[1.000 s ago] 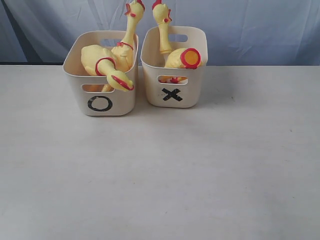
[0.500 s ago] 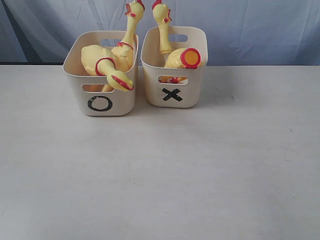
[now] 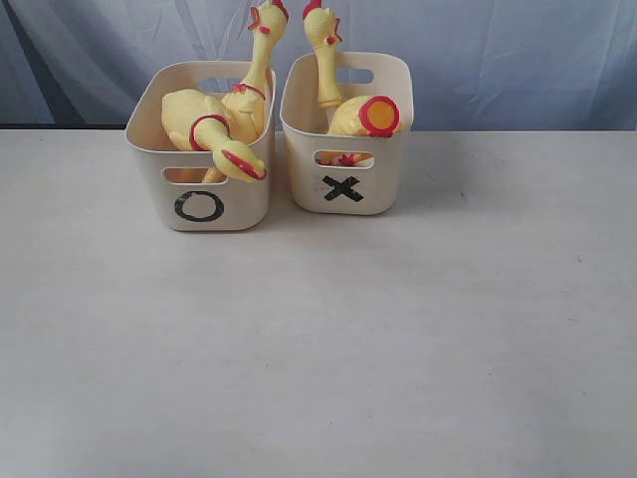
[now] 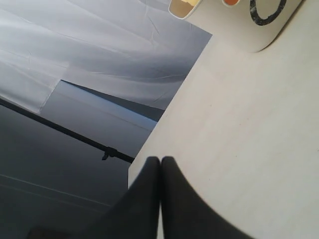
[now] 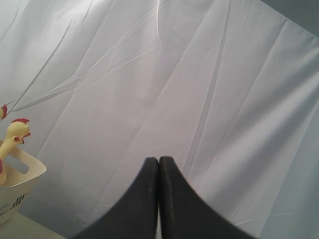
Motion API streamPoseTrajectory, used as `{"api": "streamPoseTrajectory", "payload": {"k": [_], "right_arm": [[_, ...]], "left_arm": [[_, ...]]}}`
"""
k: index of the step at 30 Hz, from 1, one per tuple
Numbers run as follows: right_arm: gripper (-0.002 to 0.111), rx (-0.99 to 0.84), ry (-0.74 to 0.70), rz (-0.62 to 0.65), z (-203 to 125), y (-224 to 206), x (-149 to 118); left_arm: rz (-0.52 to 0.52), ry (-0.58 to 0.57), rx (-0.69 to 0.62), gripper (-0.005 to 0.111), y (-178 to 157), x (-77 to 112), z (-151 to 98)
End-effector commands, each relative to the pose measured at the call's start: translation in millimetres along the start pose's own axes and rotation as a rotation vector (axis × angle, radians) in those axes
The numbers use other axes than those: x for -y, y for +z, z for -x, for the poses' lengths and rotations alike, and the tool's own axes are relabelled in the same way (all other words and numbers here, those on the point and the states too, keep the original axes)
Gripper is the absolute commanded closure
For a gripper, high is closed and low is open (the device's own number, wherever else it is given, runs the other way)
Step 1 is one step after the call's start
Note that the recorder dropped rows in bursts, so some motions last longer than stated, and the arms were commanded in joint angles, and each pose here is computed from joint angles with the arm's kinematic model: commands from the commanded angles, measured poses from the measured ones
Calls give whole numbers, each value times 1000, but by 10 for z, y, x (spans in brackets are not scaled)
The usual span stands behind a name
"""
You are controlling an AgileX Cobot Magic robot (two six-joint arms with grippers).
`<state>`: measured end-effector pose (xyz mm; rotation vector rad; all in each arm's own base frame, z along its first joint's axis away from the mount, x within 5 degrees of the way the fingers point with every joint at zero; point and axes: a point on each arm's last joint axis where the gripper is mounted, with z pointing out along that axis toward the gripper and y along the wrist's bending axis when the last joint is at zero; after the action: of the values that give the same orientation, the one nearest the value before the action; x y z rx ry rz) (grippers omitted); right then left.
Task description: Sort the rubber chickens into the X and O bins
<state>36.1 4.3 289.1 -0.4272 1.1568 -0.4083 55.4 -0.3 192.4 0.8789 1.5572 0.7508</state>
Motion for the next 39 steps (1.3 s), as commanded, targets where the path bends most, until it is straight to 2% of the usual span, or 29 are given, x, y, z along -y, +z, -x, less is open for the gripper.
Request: {"api": "streamPoseTrajectory", "payload": {"k": [1,14,24,27,30,31,32,36,37,38,39], "right_arm": [[109,1,-3,-8,-9,-6,-3],[109,1,-3,-8,-9,-6,-3],[109,-140,20,91,-235,-17,-160],[109,-191,20,124,-407,-33,-274],[109,-216,20,138,-571,-57,-381],[109,-207,19,128,-639,-68,-422],[109,-188,24,113,-621,-63,-409],[109,-211,214,96,-633,-66,-412],[109,-225,277,97,-641,-69,-420],[109,-238,290,108,-651,-72,-432],[109,-254,291,123,-662,-77,-447]], "left_arm": [[13,-19,23,107,1,-2,11],[13,-19,23,107,1,-2,11],[41,-53,47,107,0,-29,32],[101,-194,99,107,-8,-90,71],[142,-441,153,107,-18,-145,96],[147,-598,177,107,-22,-161,102],[144,-643,182,107,-22,-163,103],[128,-858,198,107,-22,-164,102],[103,-987,199,107,-19,-150,100],[82,-1066,194,107,-17,-135,99],[67,-1078,184,107,-14,-121,97]]}}
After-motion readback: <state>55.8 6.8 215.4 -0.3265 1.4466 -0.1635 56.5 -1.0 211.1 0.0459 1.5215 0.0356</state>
